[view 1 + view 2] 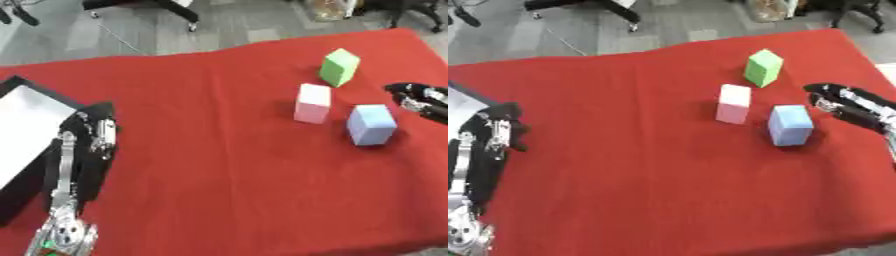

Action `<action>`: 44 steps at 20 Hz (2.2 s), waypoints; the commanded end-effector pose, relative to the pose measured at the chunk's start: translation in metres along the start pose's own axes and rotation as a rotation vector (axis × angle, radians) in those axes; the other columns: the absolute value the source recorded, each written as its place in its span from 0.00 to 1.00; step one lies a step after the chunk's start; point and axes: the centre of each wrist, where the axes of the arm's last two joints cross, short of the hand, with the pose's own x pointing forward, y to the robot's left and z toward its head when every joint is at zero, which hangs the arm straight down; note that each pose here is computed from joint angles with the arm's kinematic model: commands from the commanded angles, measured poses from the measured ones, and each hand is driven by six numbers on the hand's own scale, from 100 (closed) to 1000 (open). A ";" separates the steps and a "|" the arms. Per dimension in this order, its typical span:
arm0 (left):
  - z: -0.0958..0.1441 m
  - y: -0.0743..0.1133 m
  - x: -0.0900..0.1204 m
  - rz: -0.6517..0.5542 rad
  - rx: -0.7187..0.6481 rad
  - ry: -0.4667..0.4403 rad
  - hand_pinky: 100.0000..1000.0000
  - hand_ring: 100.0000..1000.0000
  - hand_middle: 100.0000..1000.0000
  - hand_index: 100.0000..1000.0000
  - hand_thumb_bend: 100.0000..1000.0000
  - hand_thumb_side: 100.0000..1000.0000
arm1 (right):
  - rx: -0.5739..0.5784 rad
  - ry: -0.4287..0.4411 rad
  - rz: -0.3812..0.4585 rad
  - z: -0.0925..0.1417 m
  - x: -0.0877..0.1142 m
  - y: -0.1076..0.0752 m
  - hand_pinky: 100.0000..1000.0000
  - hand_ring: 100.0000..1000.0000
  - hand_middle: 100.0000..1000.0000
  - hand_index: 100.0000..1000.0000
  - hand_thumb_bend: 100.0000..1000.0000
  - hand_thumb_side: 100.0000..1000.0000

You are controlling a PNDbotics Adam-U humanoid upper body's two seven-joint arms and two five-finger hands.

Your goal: Pick up the objects with one hand, pass them to the other hand, and then place them into the box on the other side of the table.

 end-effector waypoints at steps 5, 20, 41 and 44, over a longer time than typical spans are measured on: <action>-0.002 0.005 0.003 -0.011 0.008 -0.023 0.39 0.54 0.61 0.72 0.00 0.81 | 0.053 -0.014 0.112 0.000 0.012 -0.020 1.00 1.00 0.93 0.94 0.00 0.77; -0.002 0.006 0.002 -0.020 0.003 -0.023 0.39 0.55 0.61 0.72 0.00 0.81 | 0.309 -0.065 0.226 -0.012 0.024 -0.020 1.00 1.00 0.93 0.97 0.01 0.70; -0.002 0.006 0.002 -0.024 0.003 -0.021 0.39 0.55 0.62 0.72 0.00 0.81 | 0.412 0.074 0.354 -0.005 0.005 -0.013 1.00 1.00 0.85 1.00 0.00 0.00; -0.002 0.006 0.001 -0.024 0.004 -0.020 0.39 0.55 0.62 0.72 0.00 0.81 | 0.338 0.058 0.384 -0.007 0.009 -0.016 1.00 0.96 0.70 0.97 0.00 0.00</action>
